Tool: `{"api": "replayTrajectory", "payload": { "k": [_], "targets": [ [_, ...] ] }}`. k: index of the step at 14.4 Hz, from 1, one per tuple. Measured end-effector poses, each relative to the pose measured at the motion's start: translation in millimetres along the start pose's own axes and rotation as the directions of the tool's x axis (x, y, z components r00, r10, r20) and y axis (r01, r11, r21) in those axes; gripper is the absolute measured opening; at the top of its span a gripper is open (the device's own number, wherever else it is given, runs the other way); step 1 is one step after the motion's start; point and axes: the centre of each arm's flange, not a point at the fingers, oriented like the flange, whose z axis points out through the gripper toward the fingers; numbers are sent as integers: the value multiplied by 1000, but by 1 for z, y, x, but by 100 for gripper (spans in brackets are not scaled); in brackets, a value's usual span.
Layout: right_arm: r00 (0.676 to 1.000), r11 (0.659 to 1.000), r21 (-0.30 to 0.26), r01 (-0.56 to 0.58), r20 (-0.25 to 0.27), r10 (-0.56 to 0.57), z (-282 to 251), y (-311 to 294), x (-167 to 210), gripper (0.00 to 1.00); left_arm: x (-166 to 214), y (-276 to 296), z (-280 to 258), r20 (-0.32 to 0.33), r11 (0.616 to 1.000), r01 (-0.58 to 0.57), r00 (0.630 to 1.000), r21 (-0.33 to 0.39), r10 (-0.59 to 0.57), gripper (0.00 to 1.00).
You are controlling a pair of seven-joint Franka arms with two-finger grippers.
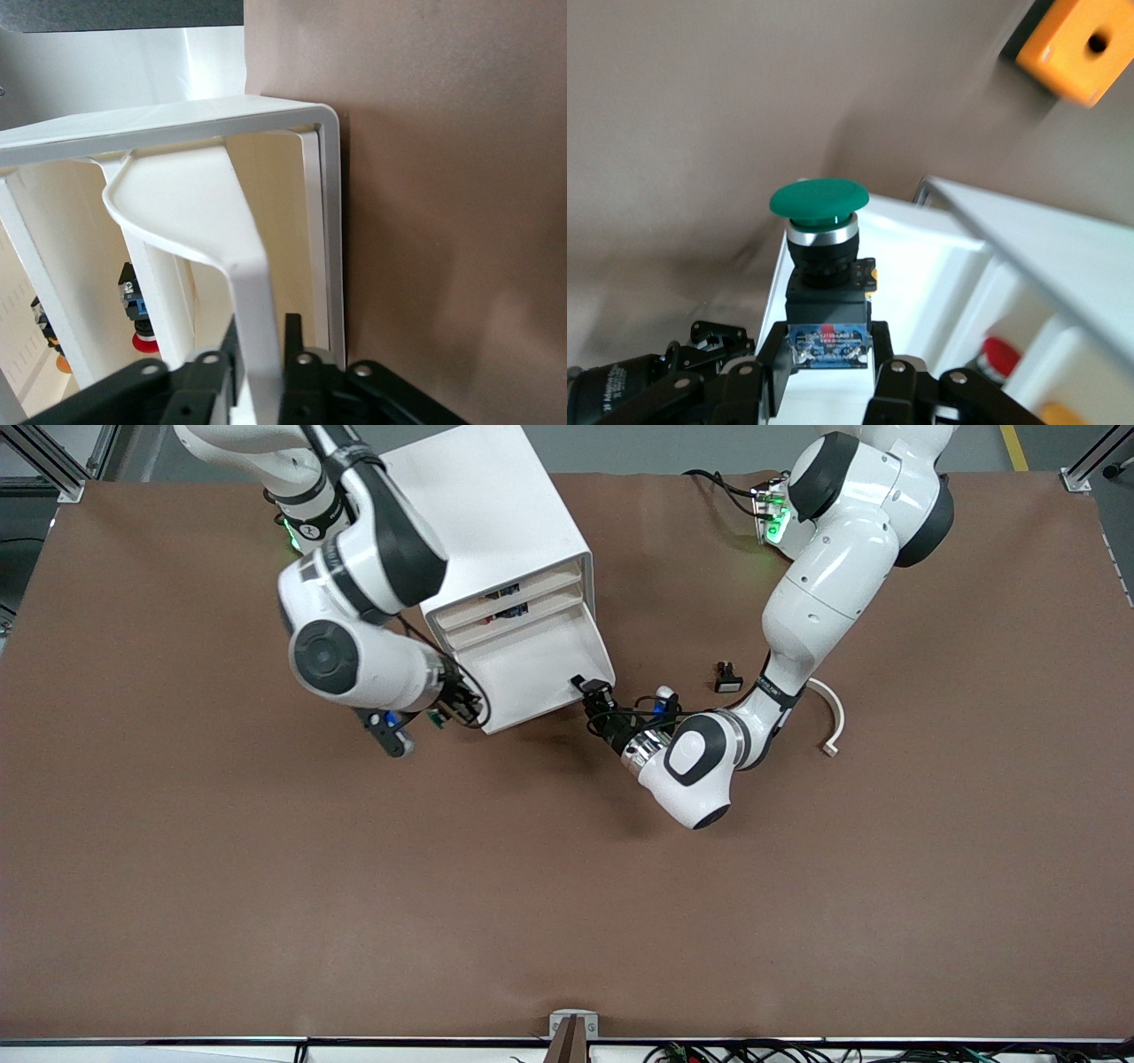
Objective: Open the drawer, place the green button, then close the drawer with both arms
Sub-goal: 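Lower the green button into the open drawer and open the right gripper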
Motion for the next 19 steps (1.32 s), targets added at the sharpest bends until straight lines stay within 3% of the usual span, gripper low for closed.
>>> {"api": "replayTrajectory", "payload": {
  "k": [4,7,10,13,17,19],
  "targets": [
    [998,997,57,-49,-43,51,66,0,-63,41,-3,-2,-6,13,995,-99,995,-8,99,67],
    [995,992,102,-74,-60,80,94,5,-68,41,-4,-3,-21,35,983,-182,982,-22,183,96],
    [991,982,150,-111,-60,121,99,4,-65,41,-9,-9,-43,54,949,-309,948,-55,312,100],
    [986,972,187,-142,-56,155,105,3,-76,41,-12,-15,-68,40,891,-438,895,-115,445,100],
    [981,961,222,-167,-56,184,123,1,-81,41,-19,-27,-87,-9,794,-586,805,-160,593,100],
    [979,958,224,-179,-59,197,135,1,-81,41,-21,-33,-93,-70,723,-669,741,-172,668,100]
  ]
}}
